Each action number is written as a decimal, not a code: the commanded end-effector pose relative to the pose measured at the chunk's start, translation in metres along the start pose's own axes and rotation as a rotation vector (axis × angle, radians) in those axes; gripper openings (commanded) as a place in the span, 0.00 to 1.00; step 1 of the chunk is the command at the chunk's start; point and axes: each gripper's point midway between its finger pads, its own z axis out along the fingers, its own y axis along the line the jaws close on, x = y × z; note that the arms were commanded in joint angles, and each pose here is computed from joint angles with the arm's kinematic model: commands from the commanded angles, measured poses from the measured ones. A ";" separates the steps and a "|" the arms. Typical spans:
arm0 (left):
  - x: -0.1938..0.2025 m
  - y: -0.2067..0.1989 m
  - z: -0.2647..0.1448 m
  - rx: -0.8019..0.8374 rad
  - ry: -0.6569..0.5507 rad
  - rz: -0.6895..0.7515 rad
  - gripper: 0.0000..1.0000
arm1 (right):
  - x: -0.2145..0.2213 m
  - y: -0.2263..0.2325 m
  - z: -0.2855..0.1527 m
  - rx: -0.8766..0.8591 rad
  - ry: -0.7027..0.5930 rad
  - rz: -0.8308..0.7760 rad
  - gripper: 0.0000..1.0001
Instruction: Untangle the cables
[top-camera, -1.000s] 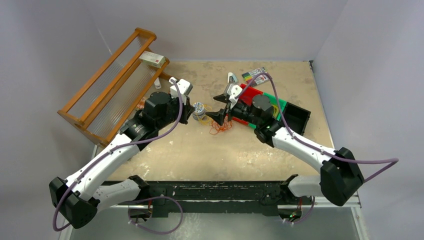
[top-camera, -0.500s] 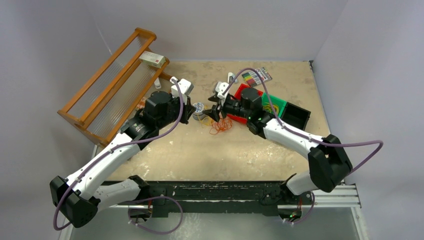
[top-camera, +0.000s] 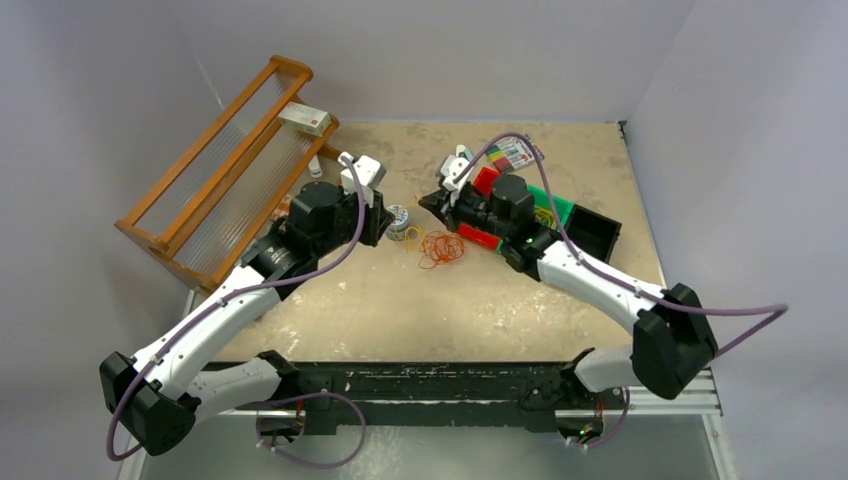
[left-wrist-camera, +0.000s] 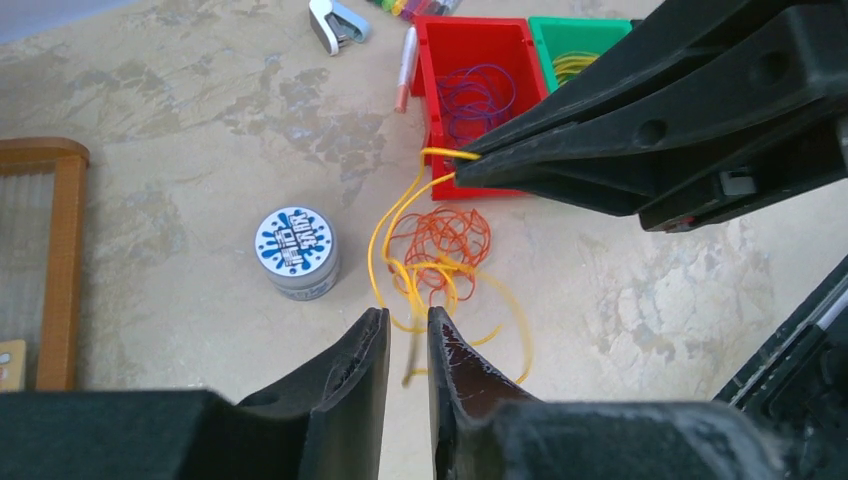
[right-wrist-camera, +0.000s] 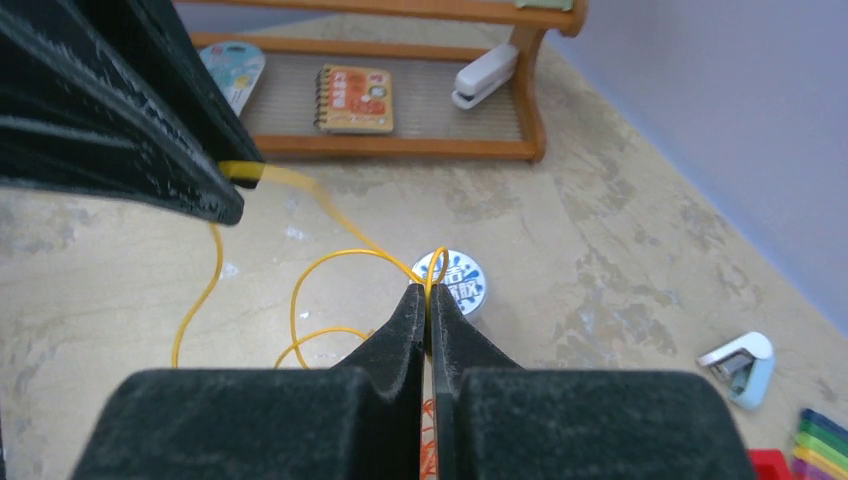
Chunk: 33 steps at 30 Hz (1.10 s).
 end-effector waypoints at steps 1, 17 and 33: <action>-0.032 -0.008 -0.001 0.026 -0.116 -0.033 0.24 | -0.039 -0.022 -0.018 0.152 -0.083 0.035 0.00; -0.035 0.003 0.008 -0.041 -0.152 -0.098 0.49 | -0.022 -0.121 -0.112 0.799 -0.040 0.237 0.00; -0.025 0.021 0.015 -0.136 -0.121 -0.096 0.49 | -0.022 -0.172 -0.206 1.131 -0.093 0.351 0.00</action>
